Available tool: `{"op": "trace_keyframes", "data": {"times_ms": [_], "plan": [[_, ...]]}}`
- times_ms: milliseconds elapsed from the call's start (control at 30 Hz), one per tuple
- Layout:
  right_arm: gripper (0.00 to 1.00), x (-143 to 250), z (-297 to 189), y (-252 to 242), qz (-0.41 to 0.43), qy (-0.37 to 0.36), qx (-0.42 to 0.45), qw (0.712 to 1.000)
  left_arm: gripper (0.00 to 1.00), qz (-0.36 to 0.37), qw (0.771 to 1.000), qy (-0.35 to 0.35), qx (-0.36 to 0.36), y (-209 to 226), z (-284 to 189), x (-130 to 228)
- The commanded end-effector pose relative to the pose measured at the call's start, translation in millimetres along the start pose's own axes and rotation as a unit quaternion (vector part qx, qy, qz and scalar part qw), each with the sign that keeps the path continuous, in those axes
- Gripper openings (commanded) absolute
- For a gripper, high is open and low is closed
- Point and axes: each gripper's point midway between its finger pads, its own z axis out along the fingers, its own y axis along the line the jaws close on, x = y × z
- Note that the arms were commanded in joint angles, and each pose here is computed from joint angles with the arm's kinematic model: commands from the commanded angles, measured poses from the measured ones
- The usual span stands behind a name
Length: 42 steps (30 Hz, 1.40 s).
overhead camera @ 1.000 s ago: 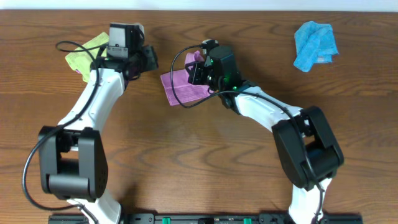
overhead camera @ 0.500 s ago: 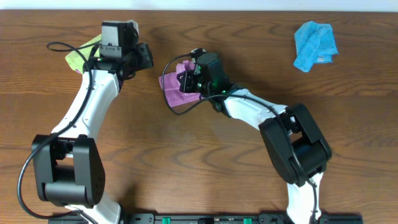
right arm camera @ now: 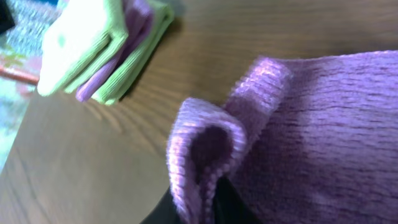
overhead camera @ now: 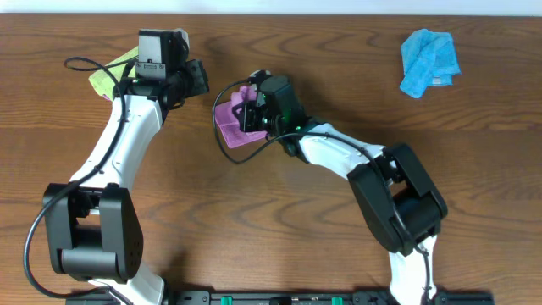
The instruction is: Fold the cloth
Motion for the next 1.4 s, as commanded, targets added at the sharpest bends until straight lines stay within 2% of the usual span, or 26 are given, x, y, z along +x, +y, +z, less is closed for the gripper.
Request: {"op": "trace_keyframes", "data": {"times_ms": [0, 300, 533, 733, 767, 800, 833, 900, 933, 1000, 1033, 1133, 1233, 1367], "plan": [[0.16, 14.6, 8.7, 16.4, -0.02, 0.022, -0.022, 0.999, 0.05, 0.008, 1.0, -0.023, 0.003, -4.3, -12.3, -16.8], [0.29, 32.5, 11.6, 36.2, -0.032, 0.046, -0.047, 0.997, 0.06, -0.002, 1.0, -0.031, -0.004, 7.8, -17.1, -23.7], [0.47, 37.6, 11.3, 44.9, -0.045, 0.056, -0.066, 0.995, 0.06, -0.015, 0.999, -0.047, -0.014, 23.4, -28.0, -34.6], [0.47, 28.5, 6.7, 46.7, -0.052, 0.046, -0.071, 0.995, 0.06, -0.021, 0.998, -0.05, -0.015, 29.6, -33.3, -37.7], [0.49, 23.9, 4.5, 46.0, -0.051, 0.041, -0.07, 0.995, 0.08, -0.022, 0.998, -0.051, -0.016, 29.8, -35.3, -38.1], [0.54, 17.6, 1.2, 45.0, -0.051, 0.034, -0.07, 0.996, 0.11, -0.022, 0.998, -0.052, -0.016, 30.0, -37.5, -38.5], [0.59, 9.9, -3.2, 44.7, -0.05, 0.026, -0.07, 0.996, 0.19, -0.023, 0.998, -0.053, -0.017, 30.5, -40.5, -39.1], [0.66, -5.5, -12.2, 42.2, -0.049, 0.011, -0.069, 0.996, 0.38, -0.026, 0.998, -0.052, -0.019, 31.6, -47.4, -38.6], [0.69, -13.5, -17.5, 40.8, -0.048, 0.003, -0.068, 0.997, 0.52, -0.028, 0.998, -0.053, -0.021, 32.6, -51.7, -38.6], [0.86, -36.9, -33.9, 36.7, -0.044, -0.021, -0.065, 0.997, 0.68, -0.033, 0.998, -0.048, -0.024, 34.5, -62.6, -35.8], [0.99, -46.4, -41.4, 34.4, -0.044, -0.031, -0.062, 0.997, 0.77, -0.036, 0.998, -0.045, -0.021, 33.9, -67.9, -34.1], [0.99, -69.8, -67.1, 27.1, -0.045, -0.051, -0.05, 0.996, 0.96, -0.043, 0.999, -0.029, -0.002, 28.3, -80.7, -26.2], [0.99, -83.9, -96.1, 17.0, -0.04, -0.054, -0.029, 0.997, 0.95, -0.052, 0.998, -0.006, 0.024, 20.8, -90.2, -15.9], [0.99, -84.6, -148.1, 2.5, -0.08, -0.03, 0.017, 0.996, 0.95, -0.071, 0.995, 0.04, 0.062, 11.0, -94.7, 4.0]]}}
